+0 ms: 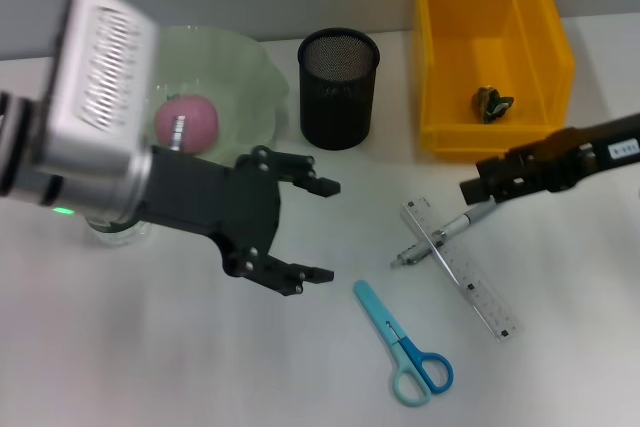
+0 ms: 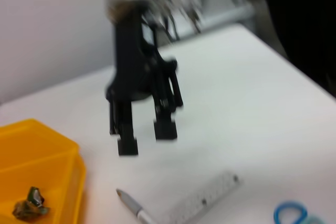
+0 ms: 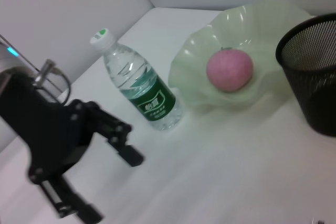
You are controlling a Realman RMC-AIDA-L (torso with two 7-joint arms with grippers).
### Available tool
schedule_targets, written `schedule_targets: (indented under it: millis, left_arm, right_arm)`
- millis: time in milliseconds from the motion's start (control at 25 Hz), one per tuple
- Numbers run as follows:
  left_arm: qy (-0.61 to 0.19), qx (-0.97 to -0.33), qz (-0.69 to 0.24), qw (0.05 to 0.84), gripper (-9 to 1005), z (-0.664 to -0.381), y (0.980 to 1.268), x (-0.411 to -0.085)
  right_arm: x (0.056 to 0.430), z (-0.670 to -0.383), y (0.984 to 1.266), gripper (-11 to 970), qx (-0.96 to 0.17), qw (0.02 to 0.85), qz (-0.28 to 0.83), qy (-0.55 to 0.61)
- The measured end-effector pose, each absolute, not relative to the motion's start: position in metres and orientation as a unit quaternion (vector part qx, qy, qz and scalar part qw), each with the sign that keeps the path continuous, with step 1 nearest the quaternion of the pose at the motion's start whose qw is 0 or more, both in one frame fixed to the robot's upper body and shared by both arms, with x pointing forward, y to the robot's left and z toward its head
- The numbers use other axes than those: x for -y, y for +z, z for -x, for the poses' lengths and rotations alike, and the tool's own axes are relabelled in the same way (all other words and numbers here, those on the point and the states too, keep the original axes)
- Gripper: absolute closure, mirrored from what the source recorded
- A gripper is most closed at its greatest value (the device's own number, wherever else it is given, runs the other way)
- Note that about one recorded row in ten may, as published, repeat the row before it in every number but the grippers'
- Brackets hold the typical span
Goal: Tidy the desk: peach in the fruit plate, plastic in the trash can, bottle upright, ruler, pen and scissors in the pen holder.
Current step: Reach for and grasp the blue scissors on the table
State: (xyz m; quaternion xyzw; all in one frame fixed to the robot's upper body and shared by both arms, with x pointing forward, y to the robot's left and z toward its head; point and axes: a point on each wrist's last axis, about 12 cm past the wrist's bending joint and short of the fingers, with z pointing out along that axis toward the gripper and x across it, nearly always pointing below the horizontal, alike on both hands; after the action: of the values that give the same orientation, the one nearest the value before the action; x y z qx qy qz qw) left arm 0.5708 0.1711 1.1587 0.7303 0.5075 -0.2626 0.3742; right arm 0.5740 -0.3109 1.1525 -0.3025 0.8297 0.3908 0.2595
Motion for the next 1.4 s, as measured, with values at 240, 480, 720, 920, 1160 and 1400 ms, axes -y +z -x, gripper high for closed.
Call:
schedule_targets:
  millis: [240,480,720,920,1160,1400]
  left_arm:
    - [-0.156,-0.442,-0.827,0.310,154,-0.577,1.167,-0.137]
    - [-0.125,-0.338,-0.896,0.261,154,-0.565,1.171,-0.105]
    - [-0.096,-0.269,-0.932,0.222,154,-0.558,1.165,-0.077]
    - [-0.077,-0.233,-0.949,0.199,154,-0.554,1.158,-0.058]
    - [-0.066,-0.211,-0.956,0.190,155,-0.551,1.155,-0.046]
    - [-0.055,-0.199,-0.962,0.178,155,-0.550,1.151,-0.032]
  right_arm:
    - [0.326,-0.563,1.153,239,-0.830,0.254,0.279,0.410]
    - [0.333,-0.557,1.152,240,-0.837,0.240,0.259,0.418]
    - [0.340,-0.553,1.157,239,-0.837,0.229,0.261,0.424]
    - [0.338,-0.552,1.155,239,-0.837,0.223,0.265,0.424]
    - [0.337,-0.551,1.154,239,-0.836,0.220,0.273,0.422]
    - [0.338,-0.551,1.158,238,-0.837,0.213,0.286,0.415]
